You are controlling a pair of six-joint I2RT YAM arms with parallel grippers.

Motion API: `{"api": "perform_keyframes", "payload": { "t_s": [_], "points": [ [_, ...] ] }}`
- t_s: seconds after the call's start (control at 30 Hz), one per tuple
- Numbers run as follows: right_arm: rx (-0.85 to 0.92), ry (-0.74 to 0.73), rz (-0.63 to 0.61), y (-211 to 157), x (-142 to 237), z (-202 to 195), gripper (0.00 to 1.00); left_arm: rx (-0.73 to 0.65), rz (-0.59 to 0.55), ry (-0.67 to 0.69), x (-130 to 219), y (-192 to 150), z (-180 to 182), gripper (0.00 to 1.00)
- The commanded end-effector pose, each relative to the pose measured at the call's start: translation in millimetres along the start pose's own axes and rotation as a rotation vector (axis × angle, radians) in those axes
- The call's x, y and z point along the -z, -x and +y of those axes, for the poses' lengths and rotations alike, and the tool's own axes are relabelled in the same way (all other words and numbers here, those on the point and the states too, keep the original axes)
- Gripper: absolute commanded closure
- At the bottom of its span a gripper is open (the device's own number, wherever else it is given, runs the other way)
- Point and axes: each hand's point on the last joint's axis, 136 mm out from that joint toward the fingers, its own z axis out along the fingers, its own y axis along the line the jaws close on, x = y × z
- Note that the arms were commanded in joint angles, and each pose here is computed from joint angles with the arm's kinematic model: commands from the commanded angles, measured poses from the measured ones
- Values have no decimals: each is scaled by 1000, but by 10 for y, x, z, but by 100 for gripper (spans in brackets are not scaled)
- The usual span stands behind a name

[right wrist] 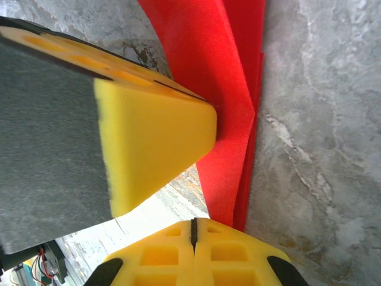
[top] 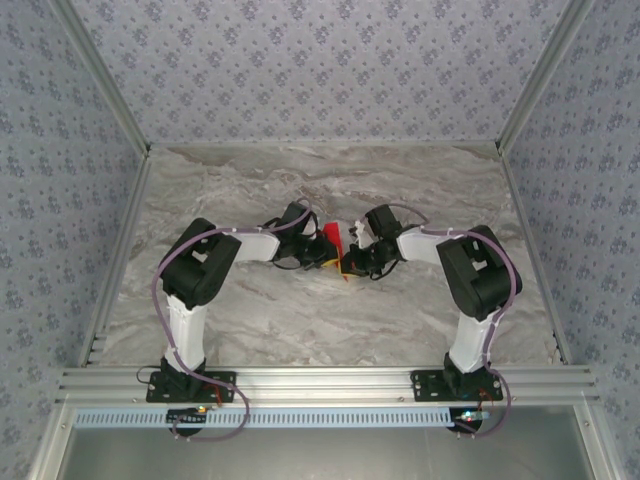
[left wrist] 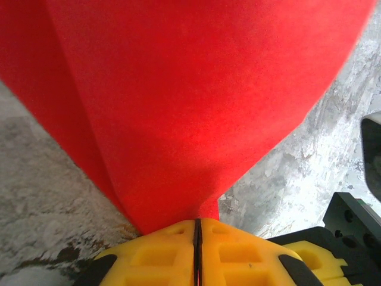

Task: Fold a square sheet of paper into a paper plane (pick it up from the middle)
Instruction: Fold the wing for the fifth time at the center of the table.

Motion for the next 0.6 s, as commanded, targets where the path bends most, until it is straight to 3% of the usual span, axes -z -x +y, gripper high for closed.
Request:
{"api": "perform_keyframes", "payload": {
  "t_s": [0.0, 0.57],
  "points": [
    [-26, -28, 49, -110, -39, -92, 100, 69, 15, 187, -112, -107, 558, 88],
    [-47, -83, 132, -367, -41, -265, 100, 112, 49, 305, -95, -170, 767, 93]
  ]
}}
